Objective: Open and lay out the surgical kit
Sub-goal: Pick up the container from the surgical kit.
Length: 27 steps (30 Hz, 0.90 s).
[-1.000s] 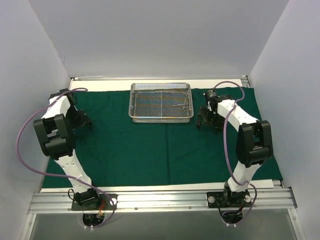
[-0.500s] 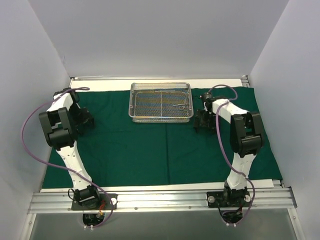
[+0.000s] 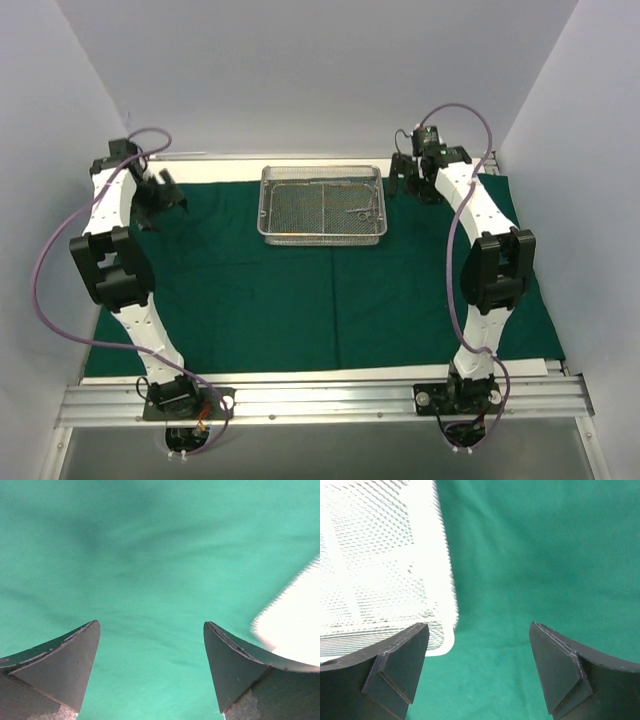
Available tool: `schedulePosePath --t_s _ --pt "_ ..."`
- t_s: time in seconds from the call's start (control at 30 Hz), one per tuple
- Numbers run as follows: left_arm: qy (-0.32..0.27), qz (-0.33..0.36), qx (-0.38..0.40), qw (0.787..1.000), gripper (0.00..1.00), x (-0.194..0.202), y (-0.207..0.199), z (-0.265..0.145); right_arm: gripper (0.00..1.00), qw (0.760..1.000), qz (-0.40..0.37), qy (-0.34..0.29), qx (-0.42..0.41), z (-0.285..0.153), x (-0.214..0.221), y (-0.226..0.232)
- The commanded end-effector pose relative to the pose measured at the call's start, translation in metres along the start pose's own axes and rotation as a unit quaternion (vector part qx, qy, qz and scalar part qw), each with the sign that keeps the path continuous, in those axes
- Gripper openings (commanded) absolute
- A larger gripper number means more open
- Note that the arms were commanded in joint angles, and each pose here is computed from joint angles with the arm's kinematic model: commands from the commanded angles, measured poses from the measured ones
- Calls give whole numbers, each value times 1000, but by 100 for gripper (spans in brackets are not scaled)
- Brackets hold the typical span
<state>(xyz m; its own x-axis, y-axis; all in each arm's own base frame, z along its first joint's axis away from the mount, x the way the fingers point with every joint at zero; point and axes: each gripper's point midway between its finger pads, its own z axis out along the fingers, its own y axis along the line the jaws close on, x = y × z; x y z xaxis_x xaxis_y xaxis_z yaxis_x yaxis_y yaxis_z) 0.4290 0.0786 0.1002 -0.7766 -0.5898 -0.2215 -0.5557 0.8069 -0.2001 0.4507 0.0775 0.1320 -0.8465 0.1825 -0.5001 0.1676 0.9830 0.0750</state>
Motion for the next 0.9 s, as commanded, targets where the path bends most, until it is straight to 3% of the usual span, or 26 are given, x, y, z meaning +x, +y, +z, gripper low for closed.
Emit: schedulePosePath --t_s 0.0,0.13,0.27,0.6,0.77,0.87 --pt "-71 82 133 985 94 -14 -87 -49 85 998 -26 -2 -52 0 -15 23" --pt "-44 143 201 968 94 8 -150 -35 85 998 -30 18 -57 34 -23 36" --pt "-31 189 211 959 94 30 -194 -18 84 997 -23 26 -73 50 -21 46" --pt "8 212 185 960 100 62 -223 27 80 996 -19 58 -69 80 -1 50" --pt "19 233 176 956 86 79 -235 39 71 995 -12 67 -68 90 4 53" --pt "22 240 183 953 70 83 -240 40 66 995 -10 72 -68 95 6 54"
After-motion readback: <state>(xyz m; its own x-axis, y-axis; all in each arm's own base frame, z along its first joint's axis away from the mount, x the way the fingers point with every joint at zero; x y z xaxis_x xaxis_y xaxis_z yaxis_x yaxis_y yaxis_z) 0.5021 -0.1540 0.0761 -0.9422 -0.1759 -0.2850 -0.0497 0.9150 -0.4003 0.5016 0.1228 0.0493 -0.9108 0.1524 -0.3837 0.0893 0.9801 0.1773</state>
